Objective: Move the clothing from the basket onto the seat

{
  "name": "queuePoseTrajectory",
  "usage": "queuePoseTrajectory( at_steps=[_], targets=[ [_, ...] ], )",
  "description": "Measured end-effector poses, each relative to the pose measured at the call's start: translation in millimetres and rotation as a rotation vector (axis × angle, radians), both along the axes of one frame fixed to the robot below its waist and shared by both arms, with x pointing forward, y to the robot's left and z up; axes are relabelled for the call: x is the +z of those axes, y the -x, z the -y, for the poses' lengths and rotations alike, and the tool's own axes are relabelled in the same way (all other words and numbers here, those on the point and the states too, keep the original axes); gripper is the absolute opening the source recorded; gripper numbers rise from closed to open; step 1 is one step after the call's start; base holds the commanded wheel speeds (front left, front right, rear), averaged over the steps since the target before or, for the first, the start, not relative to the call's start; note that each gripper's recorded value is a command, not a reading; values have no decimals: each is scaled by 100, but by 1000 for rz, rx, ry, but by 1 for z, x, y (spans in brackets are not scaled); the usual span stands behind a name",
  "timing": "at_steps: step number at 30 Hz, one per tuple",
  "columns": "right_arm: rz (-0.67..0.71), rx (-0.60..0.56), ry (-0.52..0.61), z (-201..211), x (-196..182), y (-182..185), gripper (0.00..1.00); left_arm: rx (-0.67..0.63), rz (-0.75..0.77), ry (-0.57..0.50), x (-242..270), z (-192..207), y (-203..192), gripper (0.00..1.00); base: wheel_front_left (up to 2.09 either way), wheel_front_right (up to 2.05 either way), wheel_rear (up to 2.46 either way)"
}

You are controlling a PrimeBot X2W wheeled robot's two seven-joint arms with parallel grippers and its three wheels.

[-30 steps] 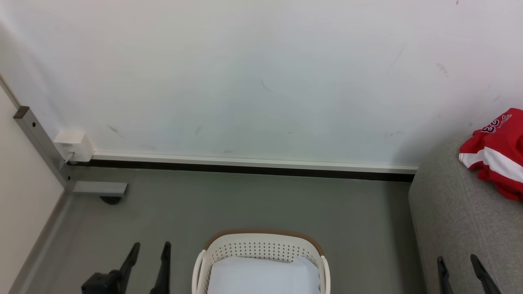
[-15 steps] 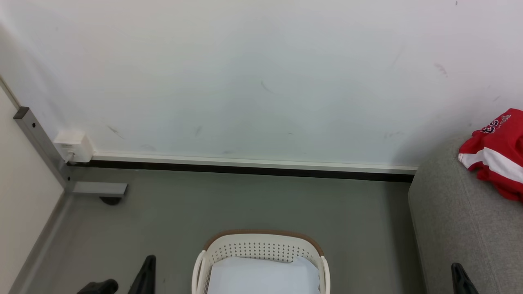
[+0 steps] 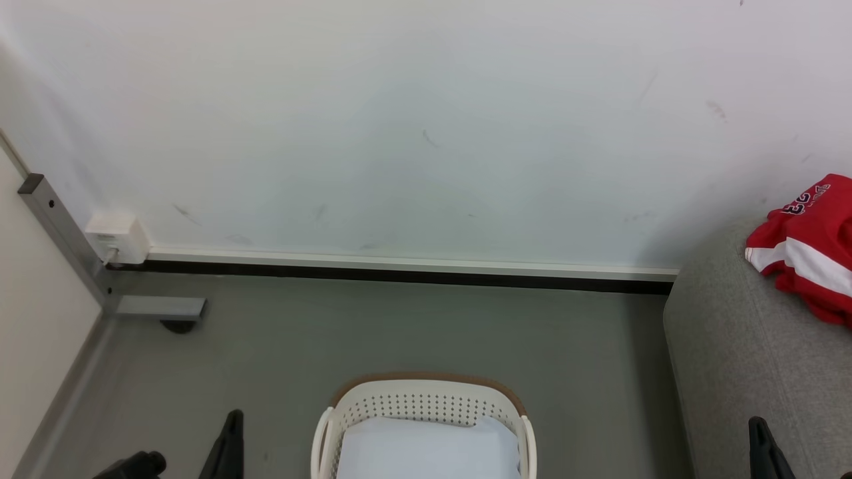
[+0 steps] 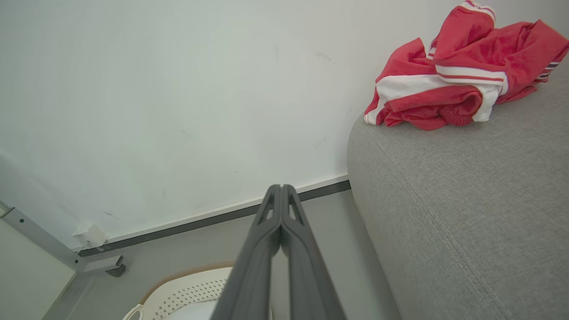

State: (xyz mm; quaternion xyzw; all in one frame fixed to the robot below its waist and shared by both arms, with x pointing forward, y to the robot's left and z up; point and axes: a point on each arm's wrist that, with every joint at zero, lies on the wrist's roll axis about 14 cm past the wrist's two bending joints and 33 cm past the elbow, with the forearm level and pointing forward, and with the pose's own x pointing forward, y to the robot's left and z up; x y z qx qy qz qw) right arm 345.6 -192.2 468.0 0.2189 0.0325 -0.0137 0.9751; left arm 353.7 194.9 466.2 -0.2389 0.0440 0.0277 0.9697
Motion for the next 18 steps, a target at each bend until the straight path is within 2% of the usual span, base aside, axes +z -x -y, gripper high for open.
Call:
queuePoseTrajectory(
  at_steps=[18],
  targets=[
    [-2, -42, -274, 4, 6, -11, 0, 41, -6, 268, 4, -4, -8, 0, 0, 0, 0]
  ],
)
